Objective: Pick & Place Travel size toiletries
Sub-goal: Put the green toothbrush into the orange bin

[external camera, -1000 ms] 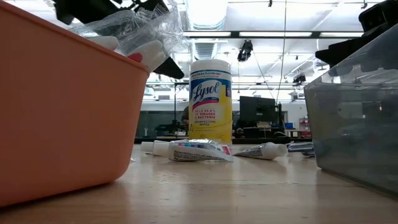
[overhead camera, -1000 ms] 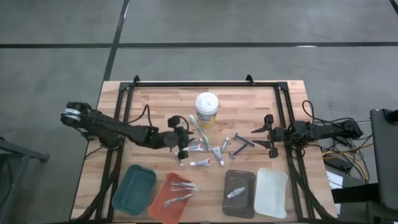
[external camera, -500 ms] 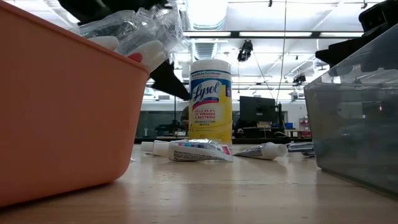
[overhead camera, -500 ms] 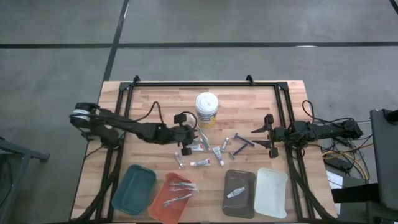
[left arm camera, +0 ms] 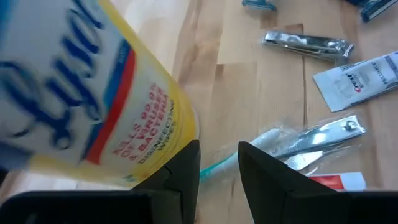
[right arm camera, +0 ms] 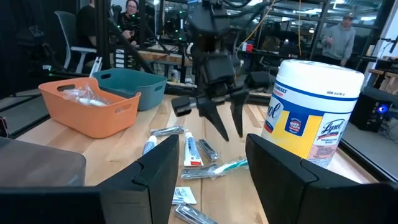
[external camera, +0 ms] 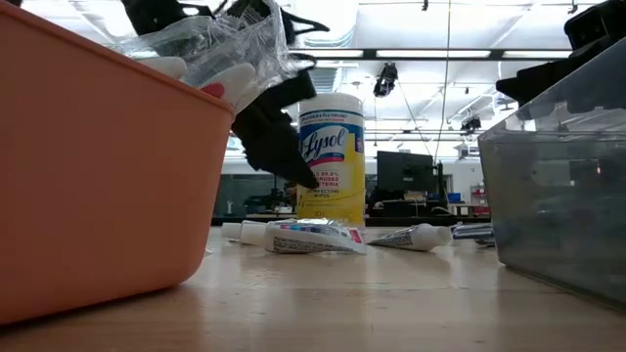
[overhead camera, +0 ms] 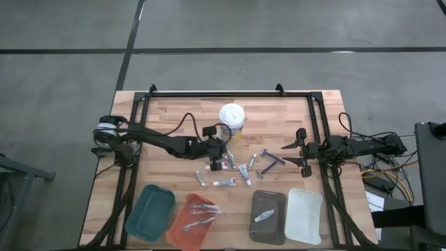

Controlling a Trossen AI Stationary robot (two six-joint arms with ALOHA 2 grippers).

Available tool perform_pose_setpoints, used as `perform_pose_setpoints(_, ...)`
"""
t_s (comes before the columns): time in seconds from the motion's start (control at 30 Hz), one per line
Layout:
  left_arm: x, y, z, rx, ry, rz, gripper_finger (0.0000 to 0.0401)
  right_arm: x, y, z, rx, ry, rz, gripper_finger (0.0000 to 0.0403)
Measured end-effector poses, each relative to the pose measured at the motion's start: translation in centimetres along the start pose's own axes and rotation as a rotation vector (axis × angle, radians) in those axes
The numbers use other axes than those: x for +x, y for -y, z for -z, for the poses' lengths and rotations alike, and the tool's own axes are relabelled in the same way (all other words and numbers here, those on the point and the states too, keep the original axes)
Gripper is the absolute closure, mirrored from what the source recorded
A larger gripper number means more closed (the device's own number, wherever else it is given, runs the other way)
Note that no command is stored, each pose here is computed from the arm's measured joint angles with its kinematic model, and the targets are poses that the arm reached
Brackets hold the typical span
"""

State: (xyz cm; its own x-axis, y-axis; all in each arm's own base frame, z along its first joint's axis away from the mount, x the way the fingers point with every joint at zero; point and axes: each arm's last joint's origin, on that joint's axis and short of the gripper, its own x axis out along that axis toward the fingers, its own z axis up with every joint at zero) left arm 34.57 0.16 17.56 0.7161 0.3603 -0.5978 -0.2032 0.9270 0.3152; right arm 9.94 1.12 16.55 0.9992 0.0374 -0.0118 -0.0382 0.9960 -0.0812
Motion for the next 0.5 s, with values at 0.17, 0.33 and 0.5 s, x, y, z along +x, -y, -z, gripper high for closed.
perform_pose_setpoints(0.17,1.5,0.3,0.0,0.006,-0.028,0.005,0.0263,0.0,0.0,0.0,-0.001,0.0,-0.001,0.022)
perform_pose_setpoints(0.33,2.4,0.3,0.2,0.003,-0.05,0.0,0.0211,0.0,0.0,0.0,-0.001,0.001,0.0,0.022)
perform_pose_setpoints(0.5,2.4,0.1,0.2,-0.014,-0.057,0.008,0.0163,0.0,0.0,0.0,0.001,0.0,-0.001,0.022)
